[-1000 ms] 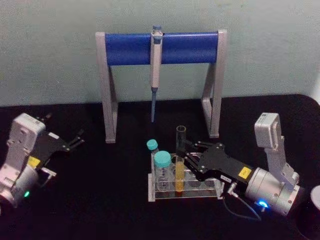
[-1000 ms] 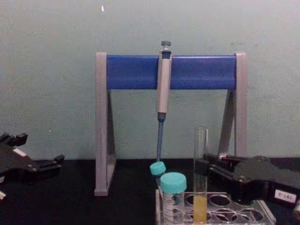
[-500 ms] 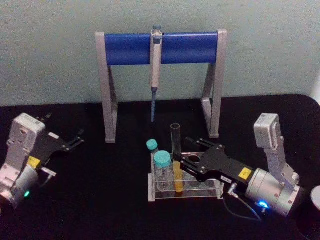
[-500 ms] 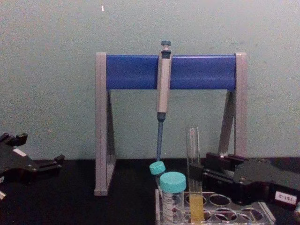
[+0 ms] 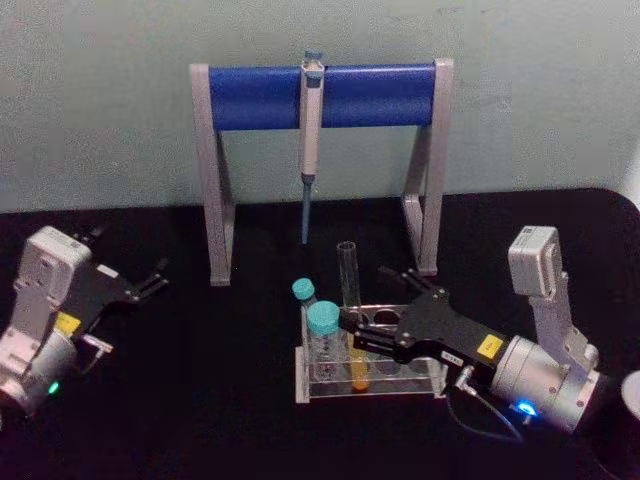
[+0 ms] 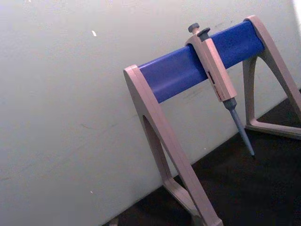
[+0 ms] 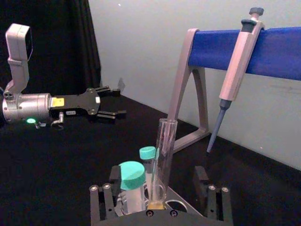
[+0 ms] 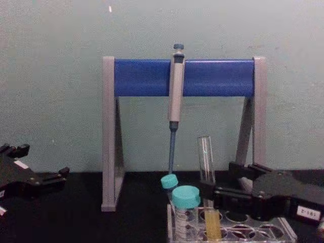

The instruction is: Pick up the test tube from the test tube rack, shake it, then place it back into the test tube rack.

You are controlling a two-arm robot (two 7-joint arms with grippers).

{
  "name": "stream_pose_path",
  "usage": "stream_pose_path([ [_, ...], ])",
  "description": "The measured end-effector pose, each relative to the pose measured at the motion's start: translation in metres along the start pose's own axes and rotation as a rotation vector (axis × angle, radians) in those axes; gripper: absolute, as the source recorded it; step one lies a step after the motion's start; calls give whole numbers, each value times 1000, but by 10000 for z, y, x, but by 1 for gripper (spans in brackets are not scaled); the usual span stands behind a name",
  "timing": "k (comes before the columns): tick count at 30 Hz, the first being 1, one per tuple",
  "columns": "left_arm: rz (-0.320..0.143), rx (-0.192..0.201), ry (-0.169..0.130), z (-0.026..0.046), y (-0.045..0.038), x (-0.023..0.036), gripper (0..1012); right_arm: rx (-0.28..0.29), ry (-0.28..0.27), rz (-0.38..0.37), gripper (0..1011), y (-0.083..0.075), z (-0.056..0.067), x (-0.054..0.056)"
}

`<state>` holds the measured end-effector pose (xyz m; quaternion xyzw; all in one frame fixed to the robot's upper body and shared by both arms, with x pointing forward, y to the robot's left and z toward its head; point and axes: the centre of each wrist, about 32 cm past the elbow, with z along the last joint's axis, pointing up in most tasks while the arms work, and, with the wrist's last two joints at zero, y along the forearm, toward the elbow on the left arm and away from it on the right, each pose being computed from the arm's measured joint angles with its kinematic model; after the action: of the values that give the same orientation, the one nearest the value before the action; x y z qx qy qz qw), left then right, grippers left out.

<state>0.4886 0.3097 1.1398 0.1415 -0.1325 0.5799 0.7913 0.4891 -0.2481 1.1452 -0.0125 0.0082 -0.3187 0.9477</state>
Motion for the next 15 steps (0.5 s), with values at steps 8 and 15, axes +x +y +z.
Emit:
stream_pose_path([
  [8,0,0,0,0,0,0,1001,3,1,2,1000,1,6,2],
  [15,0,0,0,0,0,0,1001,47,-27,14,1000,-8,144,16],
])
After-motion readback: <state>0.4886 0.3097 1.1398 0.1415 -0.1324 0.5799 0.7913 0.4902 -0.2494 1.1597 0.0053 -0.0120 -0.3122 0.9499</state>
